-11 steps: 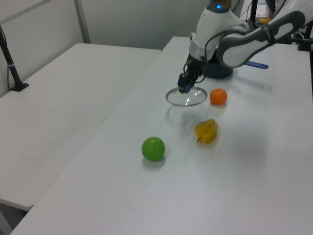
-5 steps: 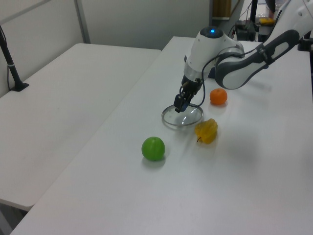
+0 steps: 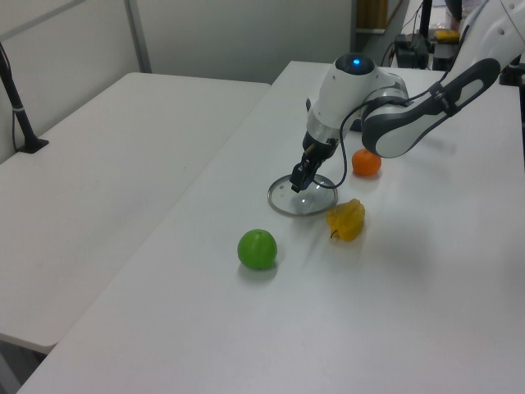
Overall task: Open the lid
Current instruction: 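Carry the glass lid off the pot and lower it onto the table, then open the gripper, release the knob and raise the gripper away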
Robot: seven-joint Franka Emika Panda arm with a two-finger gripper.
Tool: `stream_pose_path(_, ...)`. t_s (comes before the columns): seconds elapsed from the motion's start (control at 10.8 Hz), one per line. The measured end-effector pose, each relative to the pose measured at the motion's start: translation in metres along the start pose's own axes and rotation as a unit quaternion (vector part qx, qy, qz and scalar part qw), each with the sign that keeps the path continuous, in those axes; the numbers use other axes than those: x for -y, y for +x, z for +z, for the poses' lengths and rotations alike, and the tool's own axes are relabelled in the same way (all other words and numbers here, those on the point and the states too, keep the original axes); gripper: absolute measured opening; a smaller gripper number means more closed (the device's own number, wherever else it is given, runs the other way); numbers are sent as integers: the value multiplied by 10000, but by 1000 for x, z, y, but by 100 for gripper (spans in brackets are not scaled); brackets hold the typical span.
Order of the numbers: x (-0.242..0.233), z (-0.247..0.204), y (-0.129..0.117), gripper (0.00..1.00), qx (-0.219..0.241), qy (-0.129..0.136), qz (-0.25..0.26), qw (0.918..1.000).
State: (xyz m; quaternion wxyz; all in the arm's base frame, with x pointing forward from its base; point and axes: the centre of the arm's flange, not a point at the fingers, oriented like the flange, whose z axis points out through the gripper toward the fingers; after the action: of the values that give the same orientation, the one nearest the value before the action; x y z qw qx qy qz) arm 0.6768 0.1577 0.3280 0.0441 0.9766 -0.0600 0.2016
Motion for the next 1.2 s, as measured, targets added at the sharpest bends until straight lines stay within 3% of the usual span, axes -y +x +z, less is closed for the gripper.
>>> stream_pose_path(0.18, 0, -3, 4, 99, -47, 8, 105, 9999)
stream_pose_path(0.46, -17, -30, 33, 100, -334, 11, 313, 9990)
stream_pose_path(0.74, -66, -83, 58, 100, -347, -236, 531, 9977)
stream_pose_path(1.02, -99, -139, 62, 100, 115, -295, 406, 9987)
stream_pose_path(1.2, -123, -174, 56, 100, 607, -161, 34, 9980)
